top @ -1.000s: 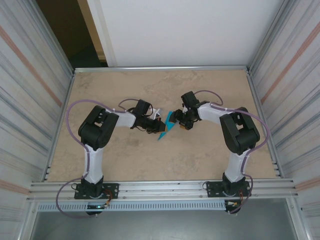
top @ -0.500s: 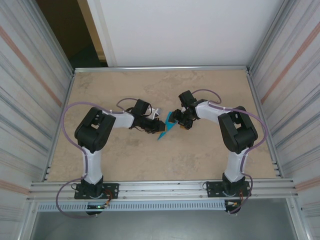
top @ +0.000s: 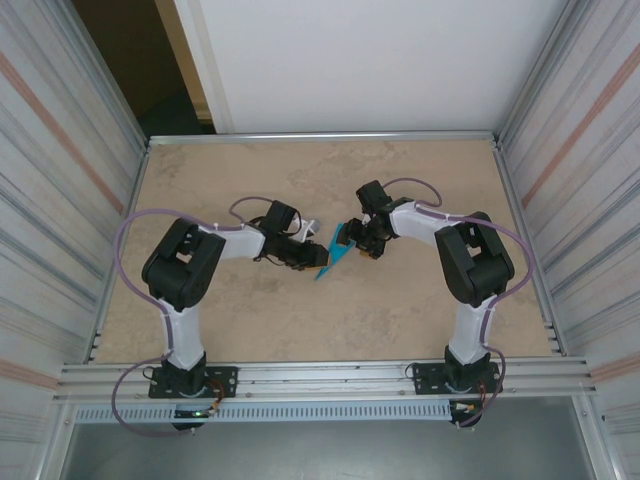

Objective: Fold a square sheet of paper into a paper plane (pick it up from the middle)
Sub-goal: Fold the wing for the fifth time at the center of the table.

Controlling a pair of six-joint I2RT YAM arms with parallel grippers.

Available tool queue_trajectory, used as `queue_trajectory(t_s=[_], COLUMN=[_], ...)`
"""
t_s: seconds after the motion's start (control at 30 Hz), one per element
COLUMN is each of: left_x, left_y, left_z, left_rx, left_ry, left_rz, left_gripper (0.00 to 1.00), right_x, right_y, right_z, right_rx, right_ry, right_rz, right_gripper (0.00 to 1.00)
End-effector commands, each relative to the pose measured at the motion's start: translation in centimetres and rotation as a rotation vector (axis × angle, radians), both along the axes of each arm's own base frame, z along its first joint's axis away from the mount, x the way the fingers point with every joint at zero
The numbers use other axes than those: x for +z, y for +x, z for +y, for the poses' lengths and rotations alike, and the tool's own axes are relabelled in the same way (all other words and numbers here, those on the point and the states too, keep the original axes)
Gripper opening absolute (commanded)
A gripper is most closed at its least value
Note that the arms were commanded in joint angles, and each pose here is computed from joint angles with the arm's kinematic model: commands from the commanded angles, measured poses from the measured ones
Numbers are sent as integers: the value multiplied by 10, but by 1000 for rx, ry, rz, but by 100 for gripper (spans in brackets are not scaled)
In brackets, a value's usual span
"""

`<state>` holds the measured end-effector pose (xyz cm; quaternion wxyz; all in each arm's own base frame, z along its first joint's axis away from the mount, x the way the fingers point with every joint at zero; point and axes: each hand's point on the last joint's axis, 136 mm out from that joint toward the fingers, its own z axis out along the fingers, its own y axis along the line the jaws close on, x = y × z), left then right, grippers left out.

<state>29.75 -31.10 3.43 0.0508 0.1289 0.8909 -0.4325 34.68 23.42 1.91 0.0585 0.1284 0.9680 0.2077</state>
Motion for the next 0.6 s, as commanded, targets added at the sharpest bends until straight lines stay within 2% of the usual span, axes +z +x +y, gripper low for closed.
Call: queue_trajectory(t_s=[0.0,0.33,0.57], left_x=[7,3,-16], left_y=[-4,-7,-9], left_z=[4,0,8], left_rx=[-14,-48,-41], left_ry=[34,103,163], left_rz=[-28,-53,-22], left_gripper=[37,36,28], right_x=[-65,-67,-69], right_y=[-23,-23,-25], right_z=[-8,-8,-9], right_rx=[6,2,-1], right_ry=[-100,-101,-102], right_rz=[100,105,113], right_gripper=[66,66,66])
